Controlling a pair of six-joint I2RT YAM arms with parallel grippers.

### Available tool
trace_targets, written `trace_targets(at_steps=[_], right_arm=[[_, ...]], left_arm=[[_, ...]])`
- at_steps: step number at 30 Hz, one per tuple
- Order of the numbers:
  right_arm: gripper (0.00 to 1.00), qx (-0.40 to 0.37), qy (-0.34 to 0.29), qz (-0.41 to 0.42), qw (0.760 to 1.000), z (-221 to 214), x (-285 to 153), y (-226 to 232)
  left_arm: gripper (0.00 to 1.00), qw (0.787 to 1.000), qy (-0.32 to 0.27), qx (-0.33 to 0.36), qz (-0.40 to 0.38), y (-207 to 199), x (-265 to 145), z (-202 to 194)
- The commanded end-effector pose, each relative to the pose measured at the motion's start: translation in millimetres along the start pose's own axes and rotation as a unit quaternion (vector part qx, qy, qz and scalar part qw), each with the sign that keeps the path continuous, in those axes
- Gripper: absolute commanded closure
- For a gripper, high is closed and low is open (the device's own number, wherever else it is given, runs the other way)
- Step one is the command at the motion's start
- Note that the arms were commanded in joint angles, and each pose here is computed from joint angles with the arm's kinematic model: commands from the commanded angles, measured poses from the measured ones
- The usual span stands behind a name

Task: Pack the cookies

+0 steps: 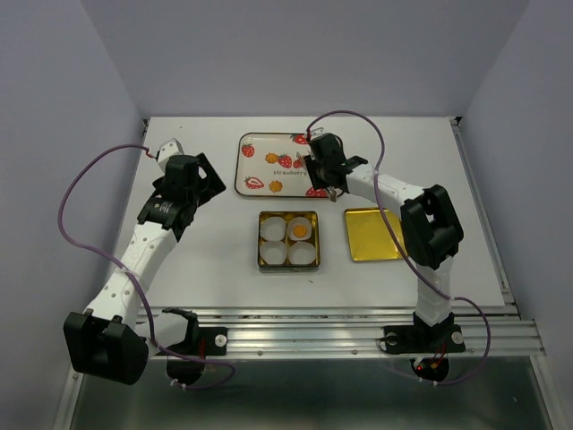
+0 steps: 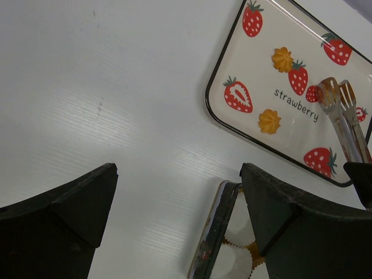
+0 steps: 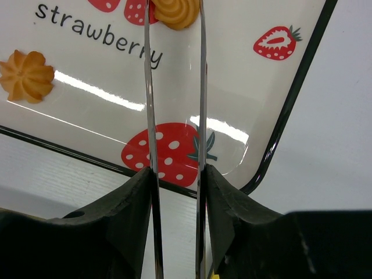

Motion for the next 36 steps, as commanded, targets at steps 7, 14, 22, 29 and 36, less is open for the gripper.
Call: trace_targets(at_steps=[7,14,22,29,36], right_arm=[[0.61,0.020,-0.074,0.019,0.997,51.9,-40.4,2.1],[0.61,0.026,-0.085,0.031,0.996,53.4,-53.7,0.9],[0.61,0.031,-0.093,0.046,0.994,55.3,-73.3,-0.2],[0.62,0.030,-0.096,0.087,0.991,41.0,-122.0,6.8],[0.61,0.015,-0.076,0.109,0.991,5.6,-163.5,24.7]], left_arm=[[0.01,0.999,-0.043,-0.007,-0.018,-8.1,-10.7,25.5],[0.01,0.999,-0.043,-0.008,-0.022,-9.3,-10.1,25.2],[0.01,0.999,-0.042,-0.007,-0.026,-10.5,-10.8,25.2],[0.01,0.999,-0.036,-0.006,-0.040,-13.8,-10.2,22.0],[0.01,0.998,-0.027,-0.004,-0.058,-18.6,-11.2,17.1]])
Point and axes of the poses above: each gripper's point midway between its finger pads, its own x axis out along the fingers, its own y axis along the line the jaws close on, z = x × y, the point moved 4 cm from there along -x, back along the fingers, and after that the axes turned 13 degrees about x, right-handed, at the moved point
